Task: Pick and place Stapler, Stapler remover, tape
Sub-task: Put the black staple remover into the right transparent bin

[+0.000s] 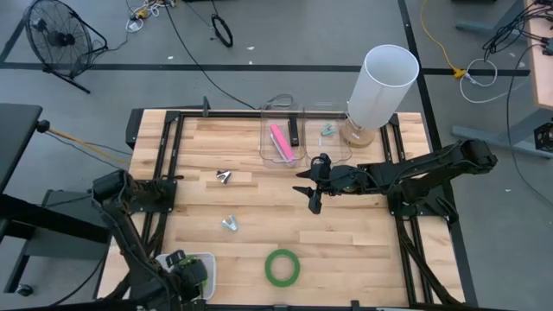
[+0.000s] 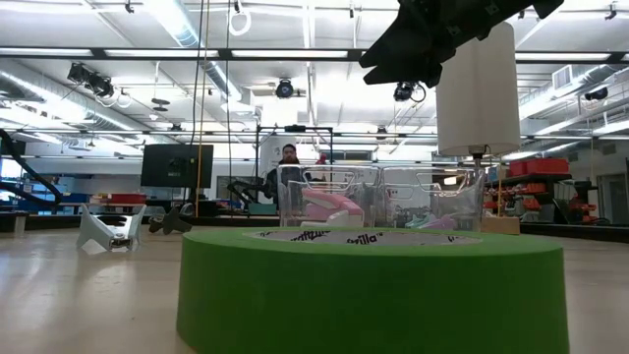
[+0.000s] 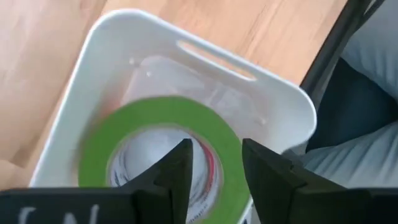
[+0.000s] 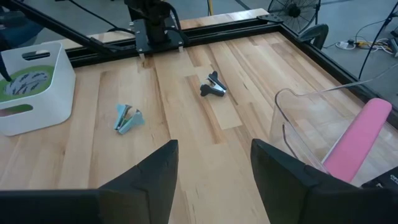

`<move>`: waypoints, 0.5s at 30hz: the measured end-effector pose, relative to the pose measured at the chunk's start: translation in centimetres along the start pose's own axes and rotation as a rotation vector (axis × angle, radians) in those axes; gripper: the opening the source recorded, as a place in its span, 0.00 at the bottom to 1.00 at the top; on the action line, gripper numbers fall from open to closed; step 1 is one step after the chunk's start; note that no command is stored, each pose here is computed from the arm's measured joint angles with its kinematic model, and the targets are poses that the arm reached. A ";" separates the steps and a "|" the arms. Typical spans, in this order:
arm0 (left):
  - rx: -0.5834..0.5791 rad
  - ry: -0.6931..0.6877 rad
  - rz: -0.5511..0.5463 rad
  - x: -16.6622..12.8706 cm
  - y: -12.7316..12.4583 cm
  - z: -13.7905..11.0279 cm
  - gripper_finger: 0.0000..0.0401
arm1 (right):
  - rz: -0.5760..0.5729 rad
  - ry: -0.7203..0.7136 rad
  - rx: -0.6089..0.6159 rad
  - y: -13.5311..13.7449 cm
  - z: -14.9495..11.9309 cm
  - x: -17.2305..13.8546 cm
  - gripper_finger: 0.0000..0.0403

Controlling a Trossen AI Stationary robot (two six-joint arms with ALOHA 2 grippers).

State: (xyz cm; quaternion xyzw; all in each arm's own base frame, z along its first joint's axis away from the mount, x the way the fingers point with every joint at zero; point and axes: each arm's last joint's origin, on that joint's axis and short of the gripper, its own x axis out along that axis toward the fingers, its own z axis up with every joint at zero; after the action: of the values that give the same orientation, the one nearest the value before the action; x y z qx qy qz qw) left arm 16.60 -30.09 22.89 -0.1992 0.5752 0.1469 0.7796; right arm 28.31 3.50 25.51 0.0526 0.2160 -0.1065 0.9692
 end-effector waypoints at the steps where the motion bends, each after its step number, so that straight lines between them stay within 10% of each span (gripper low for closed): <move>1: 0.013 0.000 0.005 0.0 0.1 0.3 0.34 | 0.000 0.000 0.000 0.0 0.0 0.0 0.50; 15: 0.099 -0.011 0.424 0.8 4.8 8.0 0.23 | 0.000 0.000 0.000 0.0 0.0 0.0 0.50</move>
State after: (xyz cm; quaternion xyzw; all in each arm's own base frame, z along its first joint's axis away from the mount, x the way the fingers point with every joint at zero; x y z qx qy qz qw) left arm 21.31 -22.07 23.51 -0.0342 0.6064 0.2803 0.7434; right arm 28.31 3.50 25.51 0.0524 0.2160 -0.1065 0.9692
